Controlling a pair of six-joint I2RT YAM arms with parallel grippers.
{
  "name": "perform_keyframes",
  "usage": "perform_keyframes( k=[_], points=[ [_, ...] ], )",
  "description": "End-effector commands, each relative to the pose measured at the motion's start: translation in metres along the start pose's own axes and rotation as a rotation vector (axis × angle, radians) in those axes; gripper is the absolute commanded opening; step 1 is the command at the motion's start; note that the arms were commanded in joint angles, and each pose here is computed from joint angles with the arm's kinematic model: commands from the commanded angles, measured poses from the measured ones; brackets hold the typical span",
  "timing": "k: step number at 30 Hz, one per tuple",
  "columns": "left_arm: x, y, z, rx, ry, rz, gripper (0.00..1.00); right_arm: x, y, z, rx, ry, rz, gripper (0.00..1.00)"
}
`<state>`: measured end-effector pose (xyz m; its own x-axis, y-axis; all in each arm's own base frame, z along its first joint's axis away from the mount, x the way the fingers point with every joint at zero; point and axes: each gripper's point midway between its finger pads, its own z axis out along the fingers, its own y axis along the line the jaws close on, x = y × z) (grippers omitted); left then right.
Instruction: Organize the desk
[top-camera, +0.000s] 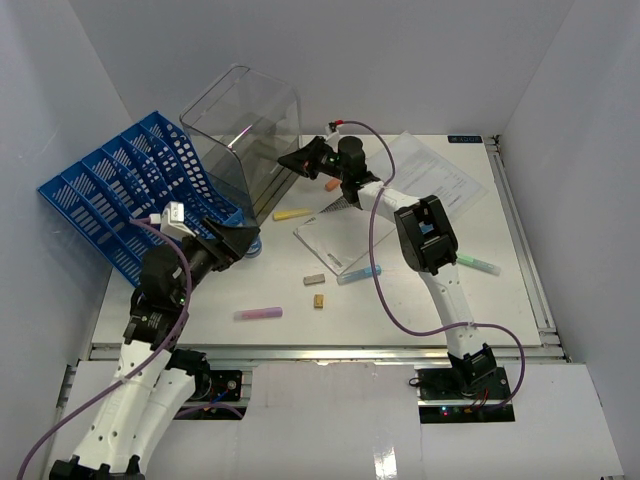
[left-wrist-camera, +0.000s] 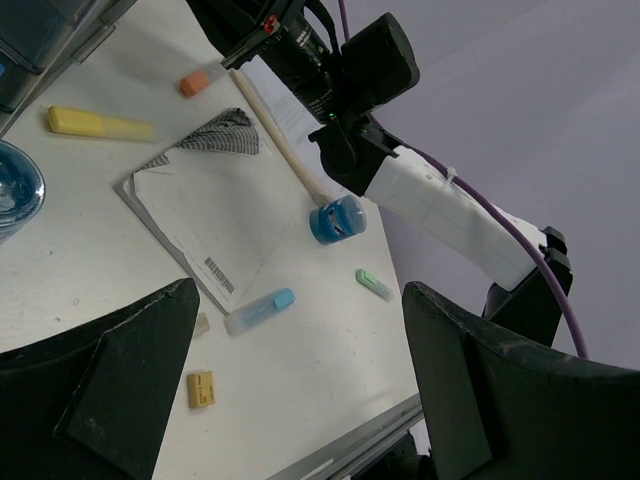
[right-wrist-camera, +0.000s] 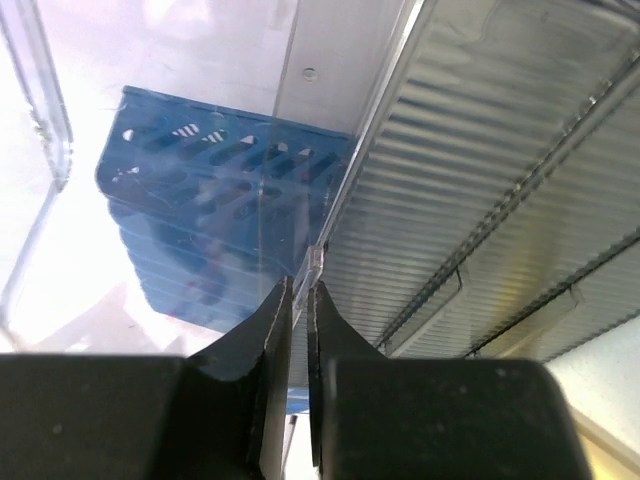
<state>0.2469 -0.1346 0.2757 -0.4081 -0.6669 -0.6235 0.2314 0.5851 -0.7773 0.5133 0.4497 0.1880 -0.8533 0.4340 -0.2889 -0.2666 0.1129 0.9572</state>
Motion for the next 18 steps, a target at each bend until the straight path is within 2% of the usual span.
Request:
perform_keyframes(
  k=[1, 6, 18],
  points=[
    [-0.015, -0.018, 0.010, 0.043, -0.017, 0.025, 0.93, -0.035, 0.079, -0.031, -0.156, -0.073, -0.095, 0.08],
    [-0.027, -0.019, 0.031, 0.027, -0.016, 0.070, 0.94, -0.055, 0.098, -0.065, -0.167, -0.104, -0.111, 0.08],
    [-0.043, -0.016, 0.075, -0.001, -0.020, 0.122, 0.93, -0.040, 0.137, -0.095, -0.194, -0.094, -0.134, 0.08]
  ],
)
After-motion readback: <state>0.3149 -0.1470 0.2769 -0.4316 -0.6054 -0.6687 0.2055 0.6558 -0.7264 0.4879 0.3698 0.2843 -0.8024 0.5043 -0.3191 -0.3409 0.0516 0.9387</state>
